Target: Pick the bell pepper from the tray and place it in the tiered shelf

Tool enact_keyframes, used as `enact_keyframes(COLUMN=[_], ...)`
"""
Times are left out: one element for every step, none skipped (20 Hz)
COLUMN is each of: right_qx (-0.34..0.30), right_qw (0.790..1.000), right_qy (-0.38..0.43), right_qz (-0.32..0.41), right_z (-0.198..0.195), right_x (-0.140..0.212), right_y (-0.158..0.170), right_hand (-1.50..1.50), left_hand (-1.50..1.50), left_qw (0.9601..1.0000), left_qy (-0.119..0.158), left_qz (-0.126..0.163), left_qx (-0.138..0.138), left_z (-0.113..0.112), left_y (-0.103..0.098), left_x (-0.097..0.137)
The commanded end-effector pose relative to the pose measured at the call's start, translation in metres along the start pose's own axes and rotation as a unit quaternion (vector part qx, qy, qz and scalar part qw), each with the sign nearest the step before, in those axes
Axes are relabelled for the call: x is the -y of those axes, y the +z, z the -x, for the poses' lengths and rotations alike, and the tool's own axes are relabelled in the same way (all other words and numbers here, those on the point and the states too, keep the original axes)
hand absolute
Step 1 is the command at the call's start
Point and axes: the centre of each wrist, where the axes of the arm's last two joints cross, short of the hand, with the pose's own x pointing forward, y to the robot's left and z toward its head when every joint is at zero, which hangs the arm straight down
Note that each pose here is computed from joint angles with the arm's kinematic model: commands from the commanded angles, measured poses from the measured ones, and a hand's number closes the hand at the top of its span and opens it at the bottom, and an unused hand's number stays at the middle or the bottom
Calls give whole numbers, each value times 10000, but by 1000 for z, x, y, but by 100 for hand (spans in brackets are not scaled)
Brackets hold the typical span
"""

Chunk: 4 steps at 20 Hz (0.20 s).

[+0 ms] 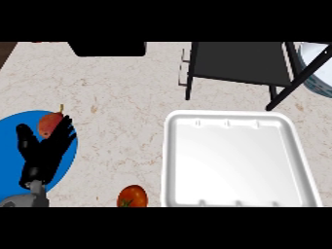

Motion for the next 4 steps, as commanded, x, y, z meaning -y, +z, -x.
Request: enact_keyframes(right_qx=[6, 2, 15, 43], right_qw=[9997, 9998, 9998, 9997], right_qy=[-104, -47, -35, -120], right_qz=[-208, -172, -207, -216], right_z=[7, 9, 27, 9], right_x=[61, 57, 68, 80], right_y=[-13, -11, -15, -11], right_hand=[-150, -150, -150, -150], left_hand=[0, 0, 0, 0], left_qw=[9999, 9998, 9999, 10000], left_qy=[-103, 80, 23, 37], left_qz=[-64, 82, 37, -44], left_qx=[-47, -165, -120, -56], left_z=[3, 9, 6, -7], left_y=[6, 3, 3, 3], left_x=[-1, 3, 3, 1])
